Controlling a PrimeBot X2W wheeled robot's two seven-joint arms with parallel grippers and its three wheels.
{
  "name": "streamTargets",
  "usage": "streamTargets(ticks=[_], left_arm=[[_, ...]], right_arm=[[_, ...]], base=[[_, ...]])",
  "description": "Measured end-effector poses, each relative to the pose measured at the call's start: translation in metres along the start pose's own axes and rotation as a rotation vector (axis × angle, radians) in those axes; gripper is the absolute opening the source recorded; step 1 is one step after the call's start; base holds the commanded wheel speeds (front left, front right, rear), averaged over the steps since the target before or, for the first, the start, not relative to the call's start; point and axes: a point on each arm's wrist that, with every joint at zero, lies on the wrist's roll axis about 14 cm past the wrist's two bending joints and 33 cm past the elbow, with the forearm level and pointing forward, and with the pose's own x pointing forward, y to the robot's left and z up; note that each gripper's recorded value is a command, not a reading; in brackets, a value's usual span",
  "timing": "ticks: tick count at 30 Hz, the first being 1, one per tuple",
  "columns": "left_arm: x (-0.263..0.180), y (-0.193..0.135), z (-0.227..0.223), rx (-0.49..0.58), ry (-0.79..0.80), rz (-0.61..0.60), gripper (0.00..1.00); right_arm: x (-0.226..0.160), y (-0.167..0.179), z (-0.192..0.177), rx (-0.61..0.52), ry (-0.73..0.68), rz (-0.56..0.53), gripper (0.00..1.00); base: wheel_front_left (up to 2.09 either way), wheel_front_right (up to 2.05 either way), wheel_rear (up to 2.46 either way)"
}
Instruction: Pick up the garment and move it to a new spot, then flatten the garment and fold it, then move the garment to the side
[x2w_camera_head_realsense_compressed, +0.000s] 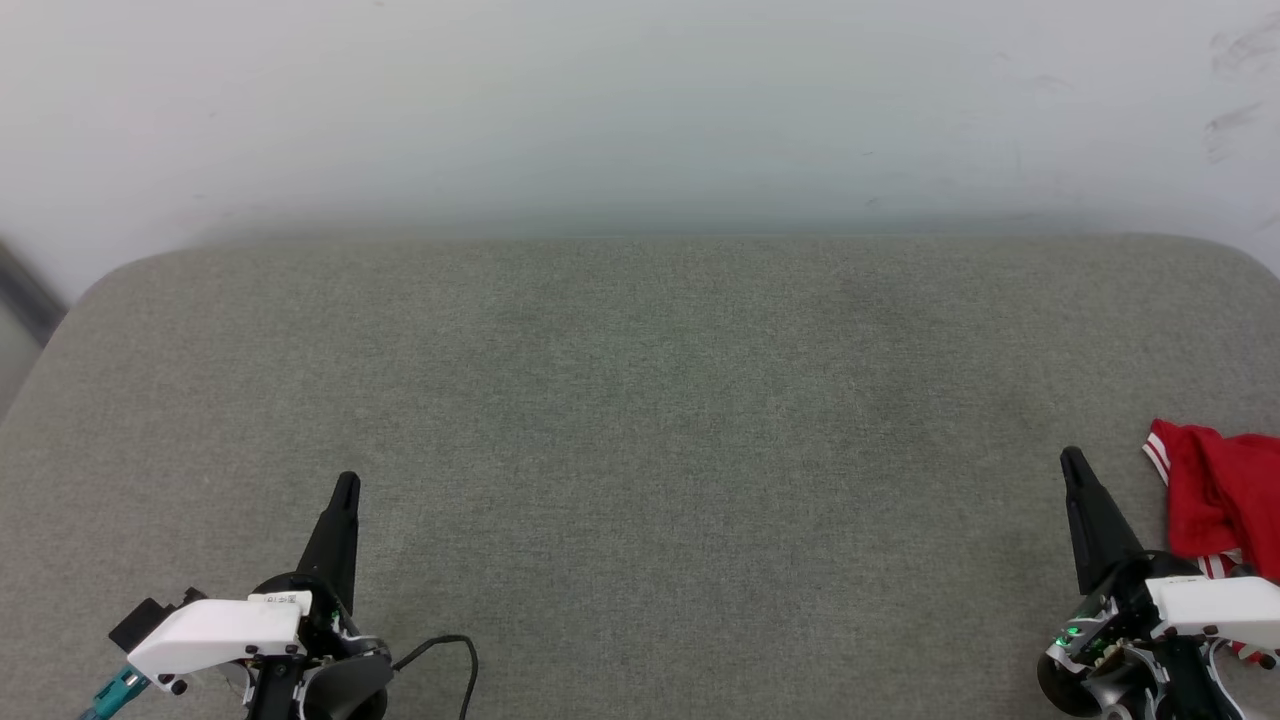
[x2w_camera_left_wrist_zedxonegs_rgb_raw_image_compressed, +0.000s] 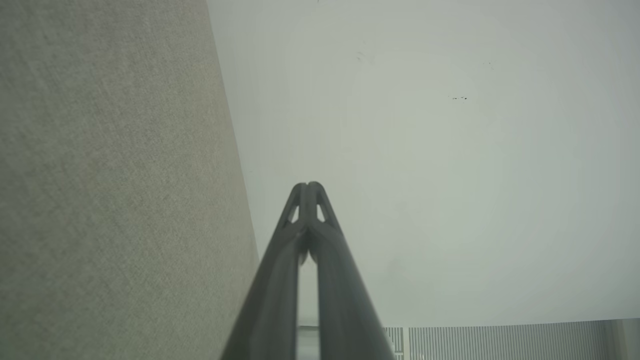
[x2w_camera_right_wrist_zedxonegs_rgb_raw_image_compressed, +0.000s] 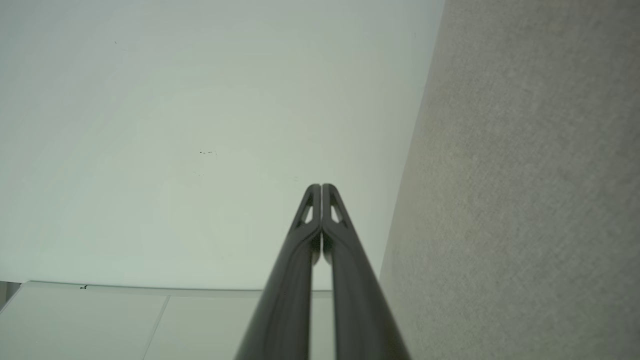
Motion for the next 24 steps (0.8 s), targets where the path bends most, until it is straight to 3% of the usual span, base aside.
streamTargets(ticks=[24], left_arm=[[0.0,0.0,0.0004,0.002,-0.001,0.0,0.0]], right_arm=[[0.0,0.0,0.0004,0.001,-0.001,0.0,0.0]], base=[[0.0,0.0,0.0]])
